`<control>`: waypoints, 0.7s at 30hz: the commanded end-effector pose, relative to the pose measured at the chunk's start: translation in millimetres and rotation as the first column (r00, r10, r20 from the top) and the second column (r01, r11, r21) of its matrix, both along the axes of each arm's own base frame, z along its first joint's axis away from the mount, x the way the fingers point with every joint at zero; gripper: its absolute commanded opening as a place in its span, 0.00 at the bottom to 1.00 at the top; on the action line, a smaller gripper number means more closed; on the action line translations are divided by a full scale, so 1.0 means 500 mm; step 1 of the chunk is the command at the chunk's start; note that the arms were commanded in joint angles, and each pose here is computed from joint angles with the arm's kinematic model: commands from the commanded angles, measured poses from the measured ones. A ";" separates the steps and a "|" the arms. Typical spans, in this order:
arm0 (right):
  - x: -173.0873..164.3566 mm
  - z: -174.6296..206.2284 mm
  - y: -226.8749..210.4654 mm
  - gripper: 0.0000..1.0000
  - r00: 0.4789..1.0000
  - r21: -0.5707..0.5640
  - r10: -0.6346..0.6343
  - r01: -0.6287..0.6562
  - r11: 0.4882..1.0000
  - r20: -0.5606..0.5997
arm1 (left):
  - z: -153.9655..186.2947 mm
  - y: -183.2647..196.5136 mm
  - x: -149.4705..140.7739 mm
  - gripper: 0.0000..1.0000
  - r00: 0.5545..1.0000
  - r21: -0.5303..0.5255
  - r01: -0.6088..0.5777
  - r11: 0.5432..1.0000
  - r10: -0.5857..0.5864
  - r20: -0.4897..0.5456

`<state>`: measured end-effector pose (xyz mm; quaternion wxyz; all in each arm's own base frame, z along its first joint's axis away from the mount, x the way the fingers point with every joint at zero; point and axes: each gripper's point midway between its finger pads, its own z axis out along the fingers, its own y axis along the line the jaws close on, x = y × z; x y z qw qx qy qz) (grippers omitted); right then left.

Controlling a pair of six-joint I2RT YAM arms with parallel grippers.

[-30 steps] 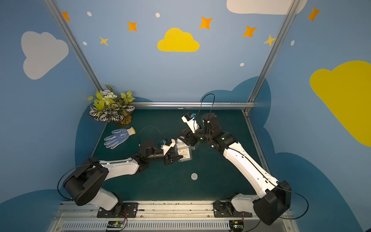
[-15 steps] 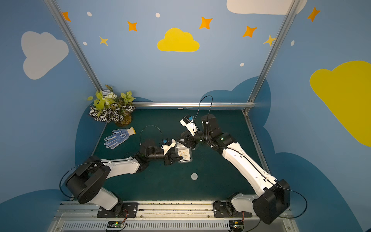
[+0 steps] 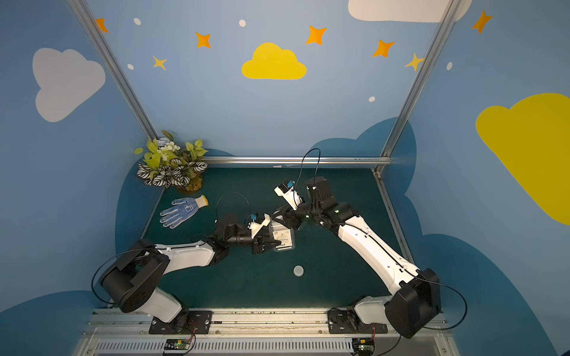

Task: Screw on the bottle caps
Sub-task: Screw the bottle cap onto the plastic bottle.

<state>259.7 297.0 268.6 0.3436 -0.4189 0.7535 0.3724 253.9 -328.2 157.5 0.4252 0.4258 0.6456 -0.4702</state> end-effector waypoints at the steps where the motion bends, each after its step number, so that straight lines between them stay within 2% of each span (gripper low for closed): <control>1: 0.004 -0.005 -0.001 0.24 1.000 -0.013 -0.001 0.001 1.000 0.002 | 0.024 -0.006 0.007 0.02 0.999 -0.023 0.016 1.000 -0.016 0.031; 4: 0.013 -0.012 -0.002 0.00 1.000 -0.031 -0.025 0.025 0.999 0.000 | 0.023 -0.005 0.008 0.02 0.999 -0.020 0.011 1.000 -0.011 0.032; 9: 0.041 -0.031 -0.007 0.00 0.989 -0.086 -0.148 0.148 0.985 -0.002 | 0.022 -0.002 0.021 0.02 0.998 -0.010 -0.029 1.000 0.029 0.054; 13: 0.065 -0.047 -0.011 0.00 0.952 -0.144 -0.302 0.306 0.941 0.052 | 0.023 0.006 0.038 0.02 0.990 0.001 -0.106 0.994 0.105 0.098; 18: 0.094 -0.054 -0.022 0.00 0.834 -0.190 -0.537 0.552 0.812 0.125 | 0.027 0.006 0.053 0.02 0.971 -0.001 -0.188 0.982 0.186 0.150; 21: 0.097 -0.051 -0.025 0.00 0.760 -0.189 -0.626 0.650 0.736 0.175 | 0.026 0.002 0.055 0.02 0.959 0.011 -0.221 0.975 0.215 0.186</control>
